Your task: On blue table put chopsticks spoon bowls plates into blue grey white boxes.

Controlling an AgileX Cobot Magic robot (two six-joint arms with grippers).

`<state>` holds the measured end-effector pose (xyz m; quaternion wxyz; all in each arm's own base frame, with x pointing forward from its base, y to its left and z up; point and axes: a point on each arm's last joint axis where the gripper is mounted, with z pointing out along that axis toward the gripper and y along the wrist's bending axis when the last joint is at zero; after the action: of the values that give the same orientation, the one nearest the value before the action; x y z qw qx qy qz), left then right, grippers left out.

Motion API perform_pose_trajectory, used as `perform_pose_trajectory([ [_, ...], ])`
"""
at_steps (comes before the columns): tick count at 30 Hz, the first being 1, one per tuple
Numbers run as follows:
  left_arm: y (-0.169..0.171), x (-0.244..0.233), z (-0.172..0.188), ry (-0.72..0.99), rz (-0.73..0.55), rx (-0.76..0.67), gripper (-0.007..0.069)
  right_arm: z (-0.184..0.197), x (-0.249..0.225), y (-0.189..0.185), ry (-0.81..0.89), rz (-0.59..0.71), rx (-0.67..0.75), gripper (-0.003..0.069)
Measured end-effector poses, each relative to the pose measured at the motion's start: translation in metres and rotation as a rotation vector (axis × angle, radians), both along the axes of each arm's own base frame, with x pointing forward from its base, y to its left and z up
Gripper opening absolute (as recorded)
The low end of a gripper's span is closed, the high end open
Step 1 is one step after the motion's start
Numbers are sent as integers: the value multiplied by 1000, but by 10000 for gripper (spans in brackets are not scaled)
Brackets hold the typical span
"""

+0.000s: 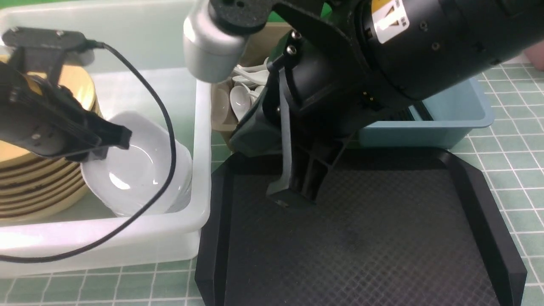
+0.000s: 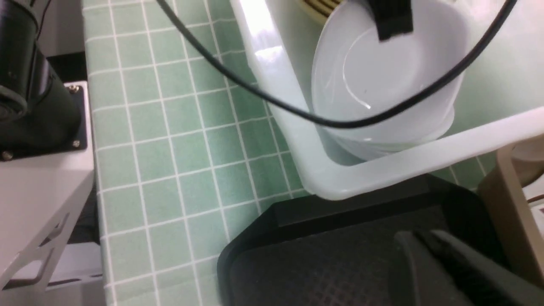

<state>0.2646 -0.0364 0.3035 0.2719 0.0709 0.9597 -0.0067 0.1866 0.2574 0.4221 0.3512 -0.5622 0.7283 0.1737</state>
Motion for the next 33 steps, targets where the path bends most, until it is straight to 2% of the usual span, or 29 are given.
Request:
perform_pose_trajectory([
  [6,-2,22,-25,35,-7,22,8,0,0,0,0,0,0,48],
  [9,0,27,-33,55,-19,42,38,0,0,0,0,0,-1,48],
  [12,-1,27,-35,66,-30,45,121,0,0,0,2,1,-3,48],
  [18,-4,23,-31,73,-44,27,391,0,0,0,0,0,-5,48],
  [22,-4,17,-20,77,-49,28,501,0,0,0,-2,-1,-7,48],
  [25,-2,11,0,60,-47,31,531,-1,1,-1,-14,-3,-16,48],
  [28,-1,5,15,41,-39,25,530,0,2,-3,-31,-9,-30,48],
  [31,2,-17,40,9,-35,21,513,4,-1,-11,-50,-23,-52,48],
  [33,5,-34,52,-13,-33,21,475,9,-3,-17,-58,-46,-60,48],
])
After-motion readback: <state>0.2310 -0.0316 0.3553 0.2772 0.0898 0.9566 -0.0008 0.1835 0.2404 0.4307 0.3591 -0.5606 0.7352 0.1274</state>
